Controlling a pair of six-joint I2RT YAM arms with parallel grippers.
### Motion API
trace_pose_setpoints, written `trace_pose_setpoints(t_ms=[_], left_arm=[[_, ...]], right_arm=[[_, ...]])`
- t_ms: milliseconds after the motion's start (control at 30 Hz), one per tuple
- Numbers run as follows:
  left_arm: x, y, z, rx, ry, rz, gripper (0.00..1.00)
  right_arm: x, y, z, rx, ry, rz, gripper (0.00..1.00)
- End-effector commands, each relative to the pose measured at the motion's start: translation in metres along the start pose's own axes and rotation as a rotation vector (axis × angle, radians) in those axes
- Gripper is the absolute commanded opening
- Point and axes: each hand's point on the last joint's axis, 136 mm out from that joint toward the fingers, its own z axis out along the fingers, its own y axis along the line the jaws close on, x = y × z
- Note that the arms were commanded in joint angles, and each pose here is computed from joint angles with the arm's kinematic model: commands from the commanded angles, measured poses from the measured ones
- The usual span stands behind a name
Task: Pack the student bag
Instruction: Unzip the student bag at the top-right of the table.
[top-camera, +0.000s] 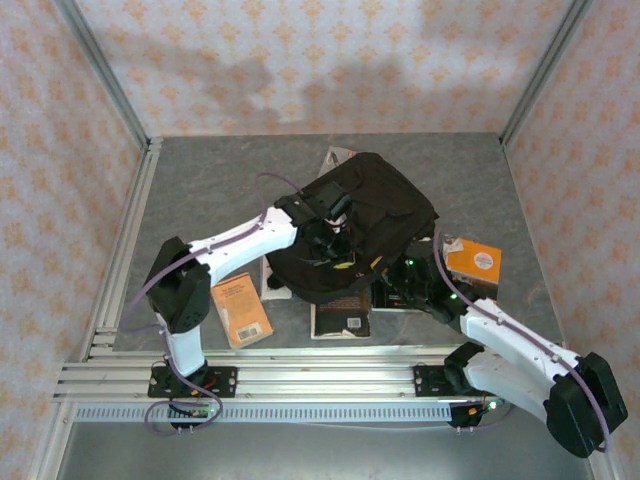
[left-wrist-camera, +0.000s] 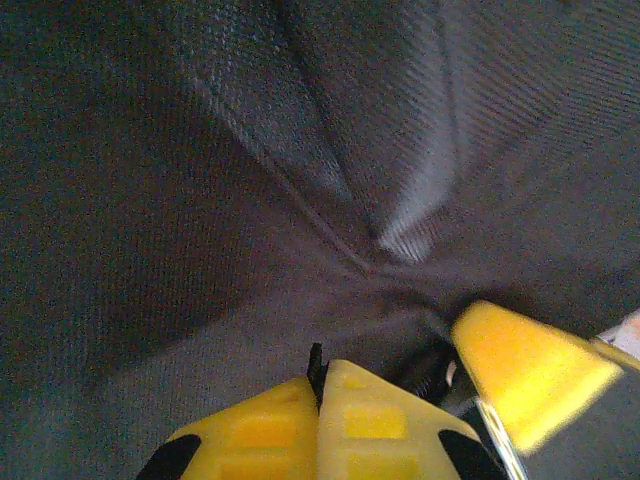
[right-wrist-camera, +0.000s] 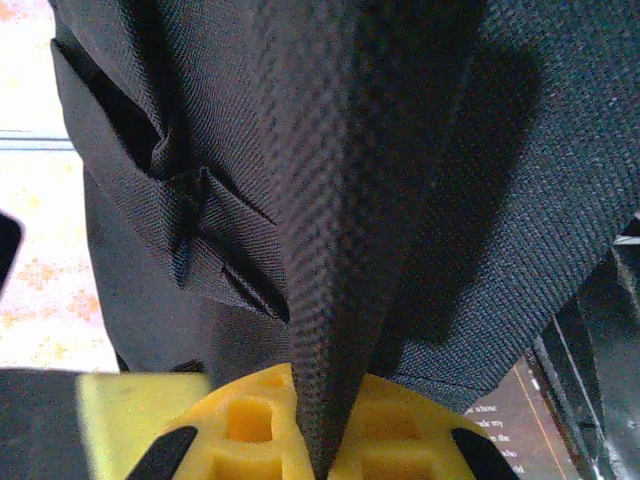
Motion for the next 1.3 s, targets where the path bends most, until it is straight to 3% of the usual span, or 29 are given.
trace_pose_setpoints(t_ms=[0,500,1067,1267], left_arm=[[0.007,0.021,-0.014,-0.051,-0.02,0.014,0.0],[0.03,0.049,-0.033,-0.099,-0.015,0.05,0.0],[0.021,0.115,-0.085,-0.197,-0.102,0.004,0.0],[0.019,0.117,-0.092,-0.184,-0.121,0.009,0.0]], right_arm=[[-0.02,0.004,-0.008,0.03,-0.107,-0.032,0.0],[-0.029,-0.002,-0.006,0.143,-0.125,-0.085,0.0],[-0.052,-0.02,-0.015,0.337,-0.119,-0.176,0.0],[-0.069,-0.017,-0.011,0.413,-0.087,-0.205,0.0]])
